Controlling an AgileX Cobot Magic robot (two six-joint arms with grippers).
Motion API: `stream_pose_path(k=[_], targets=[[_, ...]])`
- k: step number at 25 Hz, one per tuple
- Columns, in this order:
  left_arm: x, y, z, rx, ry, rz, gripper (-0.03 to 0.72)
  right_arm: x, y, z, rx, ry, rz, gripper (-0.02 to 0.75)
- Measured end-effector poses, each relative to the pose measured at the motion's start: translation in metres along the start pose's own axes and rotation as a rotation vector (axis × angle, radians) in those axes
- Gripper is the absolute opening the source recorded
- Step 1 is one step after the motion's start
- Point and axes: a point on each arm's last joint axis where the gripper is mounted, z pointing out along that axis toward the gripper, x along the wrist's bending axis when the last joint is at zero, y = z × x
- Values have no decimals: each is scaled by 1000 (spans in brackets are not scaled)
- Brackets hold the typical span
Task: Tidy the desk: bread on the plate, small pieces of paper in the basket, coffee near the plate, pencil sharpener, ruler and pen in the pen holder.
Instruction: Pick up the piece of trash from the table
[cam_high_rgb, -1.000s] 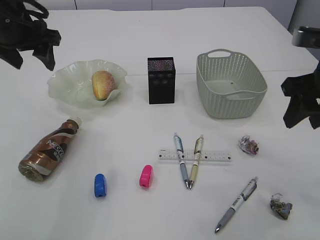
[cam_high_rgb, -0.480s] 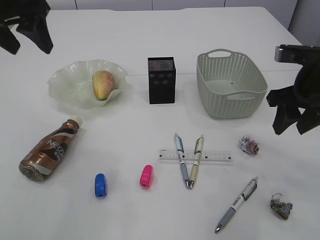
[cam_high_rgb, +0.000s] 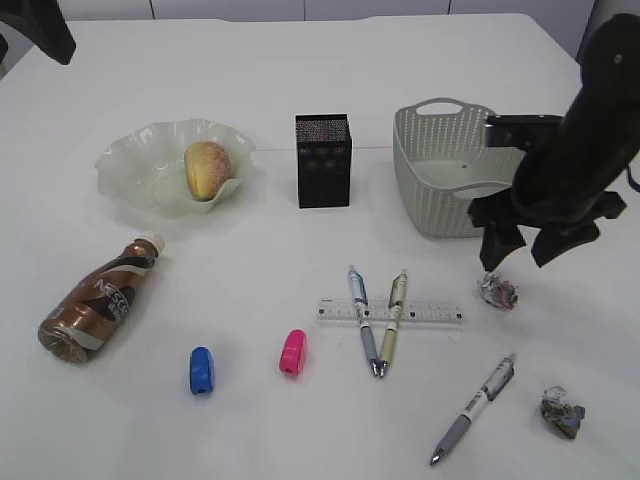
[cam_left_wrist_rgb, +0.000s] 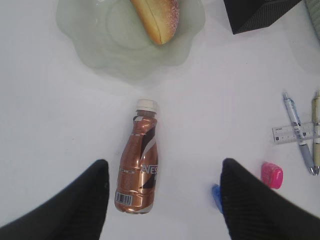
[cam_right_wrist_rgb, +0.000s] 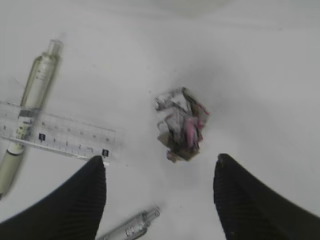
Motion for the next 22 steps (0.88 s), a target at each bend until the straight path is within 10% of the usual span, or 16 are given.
stream_pose_path(k=[22], targets=[[-1,0,0,2,-7,-2,498,6,15,61,105,-54,-33,550]])
